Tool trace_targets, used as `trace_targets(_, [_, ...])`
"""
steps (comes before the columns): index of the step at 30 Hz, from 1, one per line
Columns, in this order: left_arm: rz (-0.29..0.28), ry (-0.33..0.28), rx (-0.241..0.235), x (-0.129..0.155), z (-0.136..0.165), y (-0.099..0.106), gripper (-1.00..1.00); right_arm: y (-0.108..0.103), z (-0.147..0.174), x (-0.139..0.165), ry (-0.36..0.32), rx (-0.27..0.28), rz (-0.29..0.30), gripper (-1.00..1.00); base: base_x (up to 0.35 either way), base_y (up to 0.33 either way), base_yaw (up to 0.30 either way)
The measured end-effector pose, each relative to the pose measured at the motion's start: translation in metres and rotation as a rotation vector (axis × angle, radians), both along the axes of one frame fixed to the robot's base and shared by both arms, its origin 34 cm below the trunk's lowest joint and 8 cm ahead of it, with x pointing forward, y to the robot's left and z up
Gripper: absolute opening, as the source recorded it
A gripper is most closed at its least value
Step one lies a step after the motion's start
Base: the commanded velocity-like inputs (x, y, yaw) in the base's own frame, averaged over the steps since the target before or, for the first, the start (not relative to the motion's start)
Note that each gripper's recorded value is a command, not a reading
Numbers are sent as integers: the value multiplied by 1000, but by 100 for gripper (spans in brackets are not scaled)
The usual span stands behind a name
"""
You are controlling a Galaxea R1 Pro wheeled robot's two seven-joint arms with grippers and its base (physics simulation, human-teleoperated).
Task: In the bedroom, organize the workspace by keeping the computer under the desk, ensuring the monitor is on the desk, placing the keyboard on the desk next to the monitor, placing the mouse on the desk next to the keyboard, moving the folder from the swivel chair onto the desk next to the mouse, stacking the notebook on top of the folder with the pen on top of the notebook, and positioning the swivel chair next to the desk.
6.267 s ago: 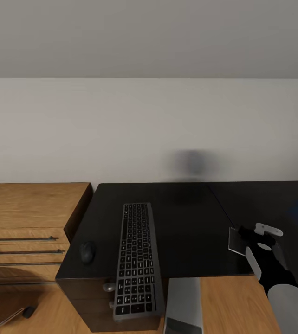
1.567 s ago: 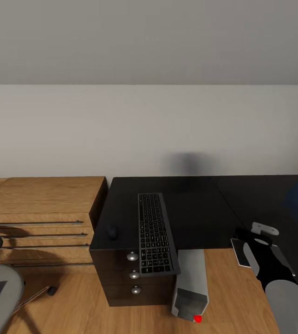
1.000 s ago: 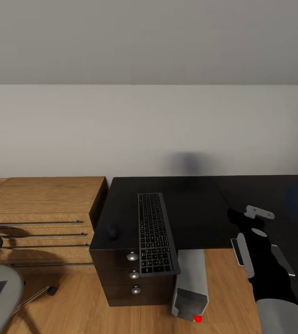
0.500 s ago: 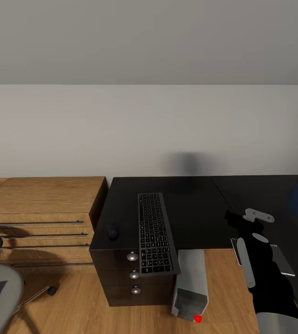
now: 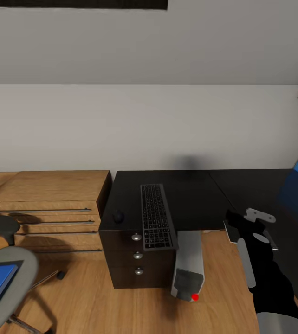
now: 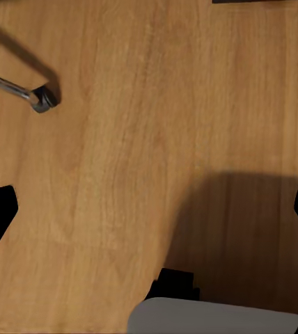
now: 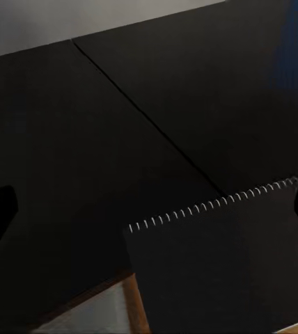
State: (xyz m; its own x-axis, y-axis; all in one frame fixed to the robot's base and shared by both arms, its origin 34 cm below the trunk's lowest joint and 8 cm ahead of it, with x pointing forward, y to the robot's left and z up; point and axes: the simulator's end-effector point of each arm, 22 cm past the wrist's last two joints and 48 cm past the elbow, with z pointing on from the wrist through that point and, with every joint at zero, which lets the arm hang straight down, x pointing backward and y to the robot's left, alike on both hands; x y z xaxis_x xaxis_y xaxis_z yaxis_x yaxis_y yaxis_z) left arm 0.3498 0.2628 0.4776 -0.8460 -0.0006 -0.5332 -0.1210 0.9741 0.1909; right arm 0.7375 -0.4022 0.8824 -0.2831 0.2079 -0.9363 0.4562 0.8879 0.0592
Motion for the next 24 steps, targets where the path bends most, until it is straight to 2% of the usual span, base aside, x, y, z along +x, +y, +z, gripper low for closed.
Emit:
trace_targets(6, [0, 1, 0, 0, 0, 0, 100, 1, 0, 0, 0, 1, 0, 100, -320, 124, -2])
trace_targets(10, [0, -1, 0, 0, 0, 0, 100, 2, -2, 0, 1, 14, 4, 100, -179, 265, -185])
trace_targets(17, [0, -1, -1, 0, 0, -1, 100, 10, -7, 2, -16, 96, 13, 100, -46, 290, -251])
trace_targets(24, [1, 0, -1, 0, 0, 0, 100, 14, -8, 3, -26, 138, 15, 100, -8, 80, -122])
